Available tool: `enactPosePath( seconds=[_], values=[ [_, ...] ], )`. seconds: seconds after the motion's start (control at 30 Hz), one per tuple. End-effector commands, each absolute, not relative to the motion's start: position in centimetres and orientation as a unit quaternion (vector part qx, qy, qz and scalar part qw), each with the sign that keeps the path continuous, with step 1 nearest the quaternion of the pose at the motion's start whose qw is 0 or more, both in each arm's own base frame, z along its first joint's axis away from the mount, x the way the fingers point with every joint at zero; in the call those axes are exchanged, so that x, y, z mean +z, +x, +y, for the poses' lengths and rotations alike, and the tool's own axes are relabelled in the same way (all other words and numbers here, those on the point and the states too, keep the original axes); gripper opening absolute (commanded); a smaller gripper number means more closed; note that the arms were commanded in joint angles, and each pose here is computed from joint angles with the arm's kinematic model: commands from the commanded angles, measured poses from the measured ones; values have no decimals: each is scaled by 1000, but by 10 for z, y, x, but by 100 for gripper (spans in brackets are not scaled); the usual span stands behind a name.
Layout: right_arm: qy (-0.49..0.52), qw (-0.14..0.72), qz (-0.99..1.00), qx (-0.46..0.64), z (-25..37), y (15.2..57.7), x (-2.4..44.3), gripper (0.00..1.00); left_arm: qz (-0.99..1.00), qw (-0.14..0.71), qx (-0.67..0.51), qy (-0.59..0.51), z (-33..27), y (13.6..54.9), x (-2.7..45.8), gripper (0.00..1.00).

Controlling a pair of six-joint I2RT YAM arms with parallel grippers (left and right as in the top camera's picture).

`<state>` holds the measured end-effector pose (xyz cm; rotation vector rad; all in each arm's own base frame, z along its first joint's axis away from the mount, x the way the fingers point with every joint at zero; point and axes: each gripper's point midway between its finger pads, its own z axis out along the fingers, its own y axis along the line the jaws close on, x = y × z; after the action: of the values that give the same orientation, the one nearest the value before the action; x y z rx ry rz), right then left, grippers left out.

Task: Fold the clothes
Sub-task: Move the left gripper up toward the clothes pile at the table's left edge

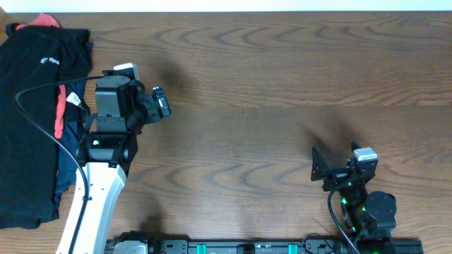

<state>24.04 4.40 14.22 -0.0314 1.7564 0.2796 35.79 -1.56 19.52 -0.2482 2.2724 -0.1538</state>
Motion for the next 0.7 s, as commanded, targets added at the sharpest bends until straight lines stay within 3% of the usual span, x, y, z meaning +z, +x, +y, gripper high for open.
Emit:
enactPosePath(
  seconds=[0.0, 0.67],
  values=[
    [-17, 623, 769, 138, 50, 238, 142, 99, 895, 429, -59, -103, -13, 364, 209, 94],
    [-17, 623, 769, 138, 50, 238, 142, 99, 899, 420, -79, -94, -21, 361, 207, 96]
  ],
)
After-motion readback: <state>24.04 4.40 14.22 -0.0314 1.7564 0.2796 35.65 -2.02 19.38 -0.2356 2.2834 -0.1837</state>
